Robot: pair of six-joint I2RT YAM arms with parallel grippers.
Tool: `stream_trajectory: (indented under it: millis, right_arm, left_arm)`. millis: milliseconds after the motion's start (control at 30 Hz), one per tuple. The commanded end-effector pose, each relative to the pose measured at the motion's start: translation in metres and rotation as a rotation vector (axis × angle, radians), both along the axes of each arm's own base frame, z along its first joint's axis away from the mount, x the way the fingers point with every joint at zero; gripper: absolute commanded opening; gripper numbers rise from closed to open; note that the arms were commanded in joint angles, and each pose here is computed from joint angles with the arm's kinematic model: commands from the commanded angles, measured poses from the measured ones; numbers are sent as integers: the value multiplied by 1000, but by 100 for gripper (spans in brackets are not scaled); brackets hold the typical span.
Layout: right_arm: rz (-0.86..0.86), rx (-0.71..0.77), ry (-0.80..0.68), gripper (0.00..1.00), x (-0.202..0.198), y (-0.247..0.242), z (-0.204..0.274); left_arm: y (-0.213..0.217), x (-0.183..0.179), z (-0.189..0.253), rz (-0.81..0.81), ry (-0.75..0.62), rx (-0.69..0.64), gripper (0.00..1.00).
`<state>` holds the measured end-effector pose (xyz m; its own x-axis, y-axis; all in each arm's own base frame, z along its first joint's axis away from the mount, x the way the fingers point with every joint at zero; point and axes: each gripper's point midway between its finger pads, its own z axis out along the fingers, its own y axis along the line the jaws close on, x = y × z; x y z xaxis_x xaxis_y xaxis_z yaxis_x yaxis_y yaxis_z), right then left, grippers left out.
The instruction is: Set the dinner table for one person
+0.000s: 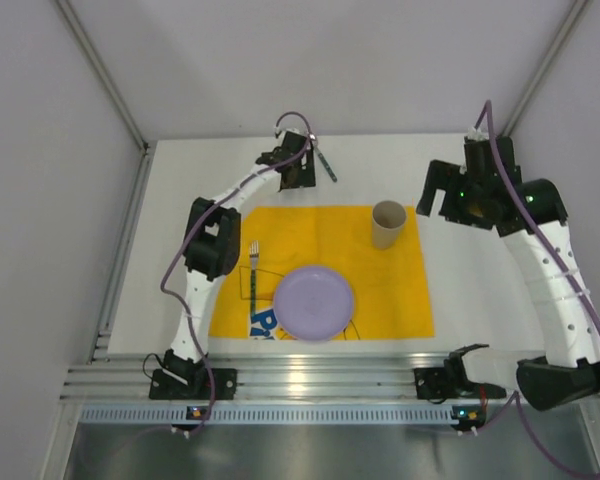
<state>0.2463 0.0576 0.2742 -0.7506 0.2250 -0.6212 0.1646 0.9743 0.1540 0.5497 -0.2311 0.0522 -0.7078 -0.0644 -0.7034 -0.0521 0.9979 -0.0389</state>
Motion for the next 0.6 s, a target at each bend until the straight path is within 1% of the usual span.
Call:
stream_trajectory:
  millis: [0, 33, 67, 100, 133, 167, 200, 233, 267, 300, 333, 367, 400, 433, 467, 533, 567]
  right_arm:
    - [96, 110, -223, 100, 65, 34, 60]
    - [120, 127, -233, 100, 77, 42, 65]
    - [172, 174, -249, 100, 103, 63, 74]
    - [212, 194, -251, 100, 116, 78, 77]
    - [242, 209, -253, 100, 130, 89, 79]
    - [281, 230, -170, 100, 156, 110, 50]
    - [320, 256, -228, 100, 172, 126, 74]
    - [337, 271, -215, 100, 185, 138, 69]
    - [361, 289, -126, 100, 209, 157, 30]
    - [388, 316, -185, 100, 223, 170, 48]
    - [389, 347, -169, 100, 235, 181, 38]
    - [411, 389, -152, 100, 255, 199, 14]
    - [398, 427, -138, 100, 264, 209, 0]
    - [401, 448, -159, 100, 283, 221, -17]
    - [409, 464, -148, 100, 287, 234, -32]
    - [421, 484, -187, 100, 302, 256, -45]
    - [424, 471, -190, 100, 310, 270, -63]
  left_arm:
    - [12, 23, 117, 1, -197, -114, 99]
    - [14, 20, 136, -1, -213, -127, 99]
    - [17, 11, 141, 1, -194, -131, 99]
    - [19, 6, 147, -4, -191, -143, 99]
    - [23, -4, 173, -3, -217, -178, 99]
    - [27, -16, 164, -2, -184, -175, 99]
    - [33, -22, 167, -1, -180, -185, 99]
    - [37, -35, 191, -7, -212, -220, 99]
    - [43, -46, 175, -15, -169, -218, 99]
    - [48, -55, 178, -20, -163, -224, 99]
    - [59, -61, 177, 4, -152, -231, 99]
    - [65, -79, 177, -12, -133, -248, 99]
    - [76, -86, 174, -6, -117, -245, 99]
    - [82, -94, 171, 5, -102, -247, 99]
    - [89, -112, 166, 4, -85, -255, 99]
    - [100, -126, 162, 14, -78, -278, 99]
    - [100, -142, 153, -2, -52, -299, 99]
